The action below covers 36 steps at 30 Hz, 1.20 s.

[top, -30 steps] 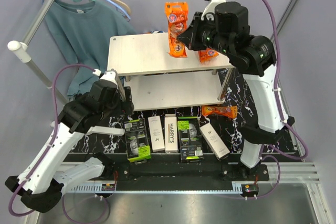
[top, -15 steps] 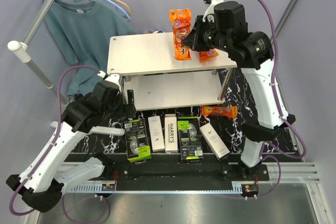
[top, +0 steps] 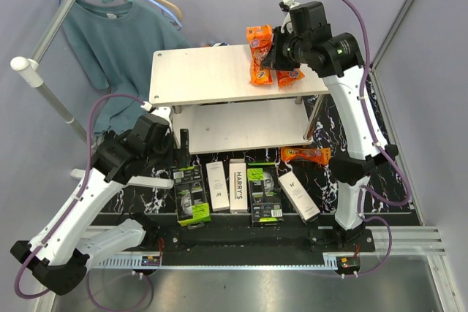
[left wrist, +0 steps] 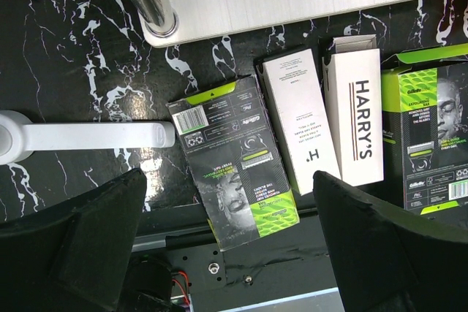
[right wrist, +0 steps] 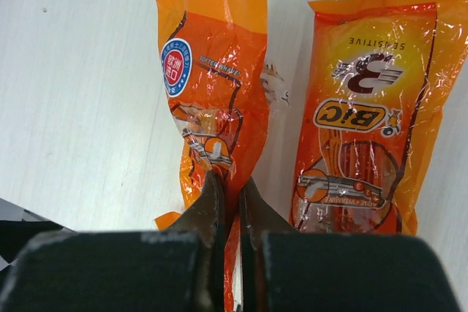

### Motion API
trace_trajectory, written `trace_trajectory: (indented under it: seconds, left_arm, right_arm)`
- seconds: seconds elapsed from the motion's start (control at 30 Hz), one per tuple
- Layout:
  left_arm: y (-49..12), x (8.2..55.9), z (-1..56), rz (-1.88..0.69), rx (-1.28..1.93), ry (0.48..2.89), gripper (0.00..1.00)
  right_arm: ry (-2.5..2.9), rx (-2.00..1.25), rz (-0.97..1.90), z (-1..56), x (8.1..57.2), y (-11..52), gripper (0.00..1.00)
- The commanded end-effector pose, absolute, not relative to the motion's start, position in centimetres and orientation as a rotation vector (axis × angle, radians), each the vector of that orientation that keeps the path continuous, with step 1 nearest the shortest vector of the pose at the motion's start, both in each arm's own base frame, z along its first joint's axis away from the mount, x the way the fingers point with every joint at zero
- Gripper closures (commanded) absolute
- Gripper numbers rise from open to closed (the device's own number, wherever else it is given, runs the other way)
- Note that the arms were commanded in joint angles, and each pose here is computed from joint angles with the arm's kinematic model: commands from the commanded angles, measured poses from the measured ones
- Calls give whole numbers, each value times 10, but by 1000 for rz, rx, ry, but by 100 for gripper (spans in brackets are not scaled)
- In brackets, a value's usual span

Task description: Place and organize the shaving razors onto the shelf

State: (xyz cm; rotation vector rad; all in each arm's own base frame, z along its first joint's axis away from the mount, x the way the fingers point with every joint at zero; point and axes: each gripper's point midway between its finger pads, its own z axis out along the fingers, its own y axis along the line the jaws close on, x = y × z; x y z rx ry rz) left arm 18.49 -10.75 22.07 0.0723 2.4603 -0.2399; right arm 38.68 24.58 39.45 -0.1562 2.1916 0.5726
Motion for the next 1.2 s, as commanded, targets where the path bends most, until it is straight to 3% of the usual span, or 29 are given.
trace_trajectory:
  seconds: [0.0, 0.4, 0.53, 0.7, 1.17]
  left_arm:
    - [-111, 188, 226, -260, 100, 2433, 1]
    - [-113, 187, 223, -271, 88, 2450, 1]
    - [-114, 186, 224, -279, 89, 2449, 1]
    - [-115, 186, 223, -285, 87, 2454, 1]
    - [-118, 183, 224, -312, 116, 2455, 1]
  right_arm:
    - [2189, -198, 601, 398, 385, 243, 98]
    - [2237, -186, 626, 385, 387, 243, 86]
    - [2228, -173, 636, 389, 388, 240, 73]
    - [2222, -166, 641, 392, 387, 238, 69]
    - [2105, -123, 696, 432, 379, 235, 34]
